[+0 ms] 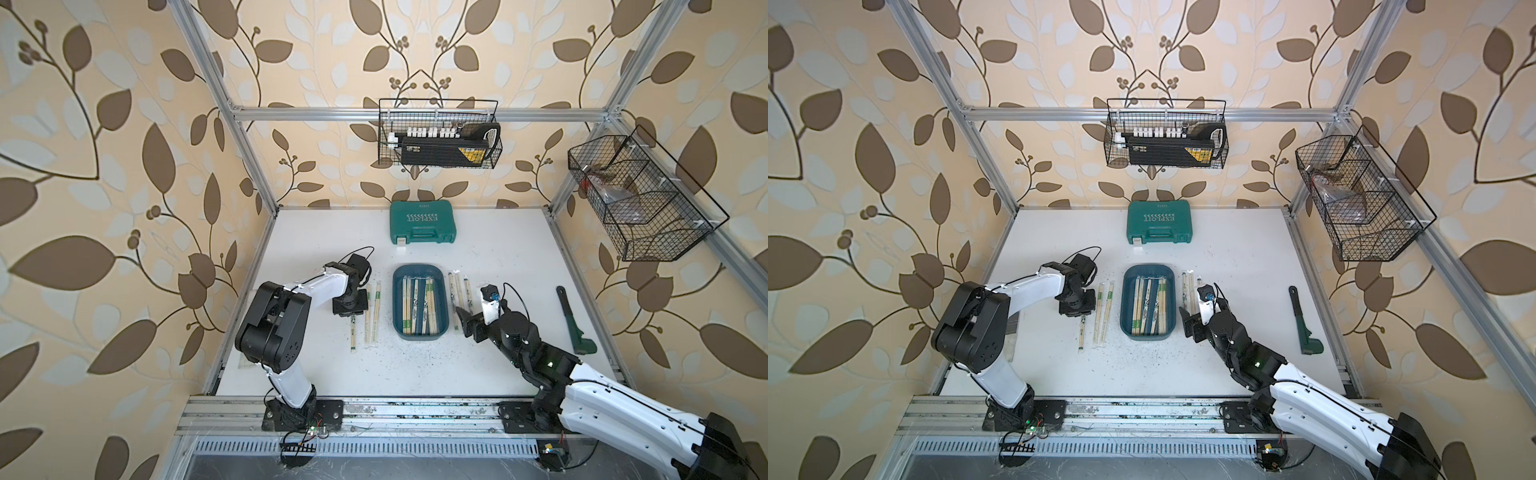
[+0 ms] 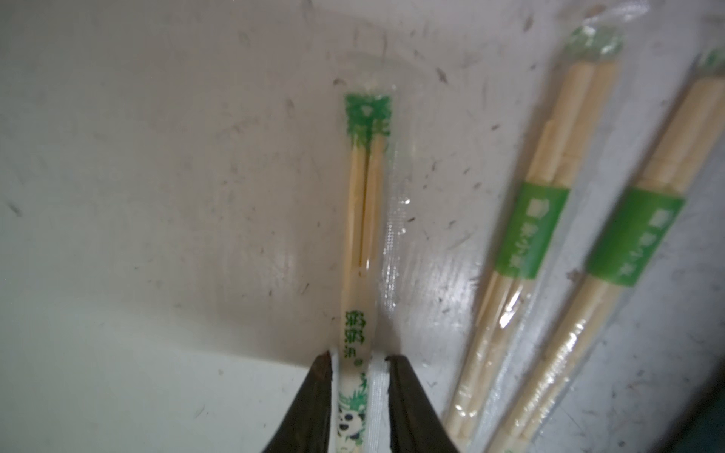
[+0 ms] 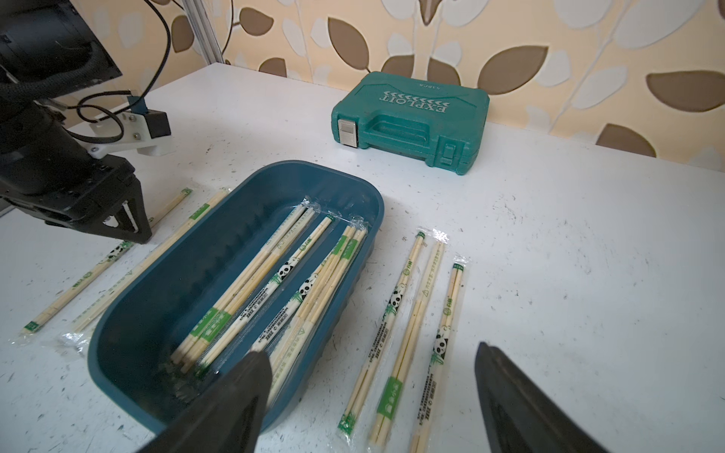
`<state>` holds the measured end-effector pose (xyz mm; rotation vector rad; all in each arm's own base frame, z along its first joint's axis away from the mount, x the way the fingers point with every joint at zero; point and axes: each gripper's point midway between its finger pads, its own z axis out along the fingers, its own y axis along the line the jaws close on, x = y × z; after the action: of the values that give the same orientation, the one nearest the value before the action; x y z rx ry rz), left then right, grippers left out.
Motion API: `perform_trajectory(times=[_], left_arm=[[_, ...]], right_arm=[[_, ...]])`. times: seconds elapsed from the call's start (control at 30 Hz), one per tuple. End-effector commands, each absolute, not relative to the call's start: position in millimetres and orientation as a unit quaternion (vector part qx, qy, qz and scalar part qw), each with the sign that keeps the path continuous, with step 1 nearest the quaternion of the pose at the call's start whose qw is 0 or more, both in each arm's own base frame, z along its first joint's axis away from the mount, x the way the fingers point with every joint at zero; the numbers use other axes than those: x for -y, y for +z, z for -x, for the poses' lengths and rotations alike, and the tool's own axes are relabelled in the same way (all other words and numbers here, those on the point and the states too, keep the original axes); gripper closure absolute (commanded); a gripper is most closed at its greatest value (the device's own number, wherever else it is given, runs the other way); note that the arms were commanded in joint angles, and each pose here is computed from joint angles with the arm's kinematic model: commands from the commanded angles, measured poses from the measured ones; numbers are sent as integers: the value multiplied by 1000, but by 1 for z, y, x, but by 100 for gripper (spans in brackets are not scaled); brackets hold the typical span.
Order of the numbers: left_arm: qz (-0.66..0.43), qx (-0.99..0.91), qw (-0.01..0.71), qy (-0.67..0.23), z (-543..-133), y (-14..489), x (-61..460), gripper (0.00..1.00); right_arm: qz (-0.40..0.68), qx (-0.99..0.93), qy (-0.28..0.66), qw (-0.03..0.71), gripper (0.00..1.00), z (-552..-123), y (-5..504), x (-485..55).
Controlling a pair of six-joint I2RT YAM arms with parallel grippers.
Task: Take the paired disposable chopsticks out of the storage box
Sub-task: Place the paired disposable chopsticks at the center of the board.
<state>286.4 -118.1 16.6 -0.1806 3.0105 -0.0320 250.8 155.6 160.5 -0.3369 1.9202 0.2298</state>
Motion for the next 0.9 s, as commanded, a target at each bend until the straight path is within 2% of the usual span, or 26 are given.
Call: perform_trajectory(times=[0.0,0.37,0.43,0.87], left_arm=[[58,-996,59,-20,-289,15,124,73],[54,-997,50,-20,-296,3,129,79],[51,-997,52,-21,-299,4,131,83],[39,-998,52,-23,-307,1,140,85]], right_arm=[[140,-807,102,564,15,-253,171,-159],[140,-807,101,565,15,-254,170,-159],[139,-807,100,565,15,-254,170,-159],[138,-807,99,566,15,-254,171,-158]])
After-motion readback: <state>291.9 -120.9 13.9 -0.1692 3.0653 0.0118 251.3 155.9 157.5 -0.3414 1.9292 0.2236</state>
